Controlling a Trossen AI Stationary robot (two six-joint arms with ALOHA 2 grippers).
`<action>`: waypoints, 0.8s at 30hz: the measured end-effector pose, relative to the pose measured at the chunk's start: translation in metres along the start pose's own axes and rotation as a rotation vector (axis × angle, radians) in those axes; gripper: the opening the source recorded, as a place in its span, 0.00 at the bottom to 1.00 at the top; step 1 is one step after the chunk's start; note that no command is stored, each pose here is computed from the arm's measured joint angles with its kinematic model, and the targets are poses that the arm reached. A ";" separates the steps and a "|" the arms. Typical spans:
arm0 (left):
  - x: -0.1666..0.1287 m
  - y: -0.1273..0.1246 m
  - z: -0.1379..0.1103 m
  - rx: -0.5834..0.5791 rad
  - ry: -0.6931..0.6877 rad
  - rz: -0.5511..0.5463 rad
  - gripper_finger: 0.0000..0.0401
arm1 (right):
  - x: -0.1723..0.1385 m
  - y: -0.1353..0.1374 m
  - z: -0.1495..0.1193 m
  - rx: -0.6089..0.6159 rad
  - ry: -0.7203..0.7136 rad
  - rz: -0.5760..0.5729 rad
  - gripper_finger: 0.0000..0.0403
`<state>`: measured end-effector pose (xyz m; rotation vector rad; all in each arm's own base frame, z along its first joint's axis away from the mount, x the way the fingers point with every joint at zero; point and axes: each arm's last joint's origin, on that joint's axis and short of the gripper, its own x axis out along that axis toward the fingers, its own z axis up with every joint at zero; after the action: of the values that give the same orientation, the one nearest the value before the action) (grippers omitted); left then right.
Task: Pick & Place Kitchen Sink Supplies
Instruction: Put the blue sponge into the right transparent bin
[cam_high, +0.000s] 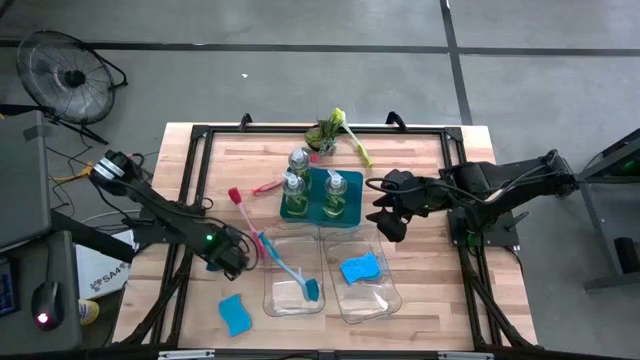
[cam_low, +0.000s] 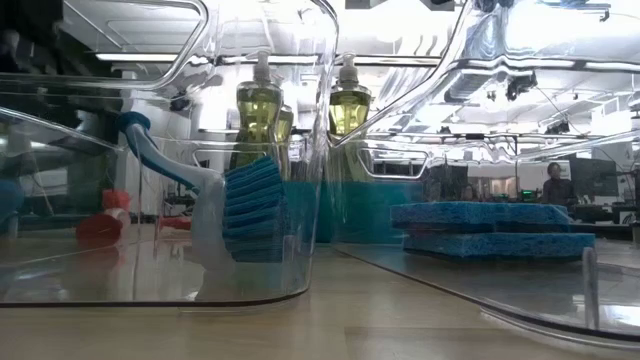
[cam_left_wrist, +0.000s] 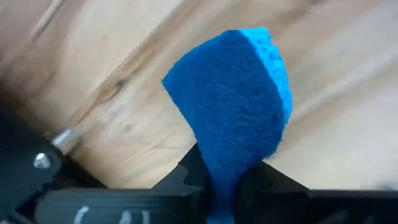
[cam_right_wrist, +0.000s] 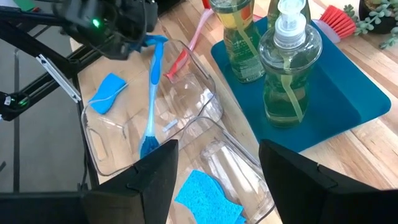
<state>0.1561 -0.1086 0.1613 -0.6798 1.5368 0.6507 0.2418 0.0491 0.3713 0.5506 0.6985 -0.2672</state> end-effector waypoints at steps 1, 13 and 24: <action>-0.005 0.001 0.000 0.028 -0.010 -0.025 0.08 | 0.000 0.000 0.000 0.000 0.001 -0.001 0.55; -0.093 0.012 -0.002 0.407 -0.291 -0.274 0.07 | 0.000 0.000 -0.001 -0.067 0.023 0.014 0.55; -0.172 0.006 -0.002 0.673 -0.636 -0.422 0.08 | 0.000 0.003 -0.001 -0.204 0.053 0.094 0.55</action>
<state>0.1595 -0.0984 0.3333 -0.2220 0.8830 -0.0074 0.2424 0.0524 0.3720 0.3956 0.7395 -0.0924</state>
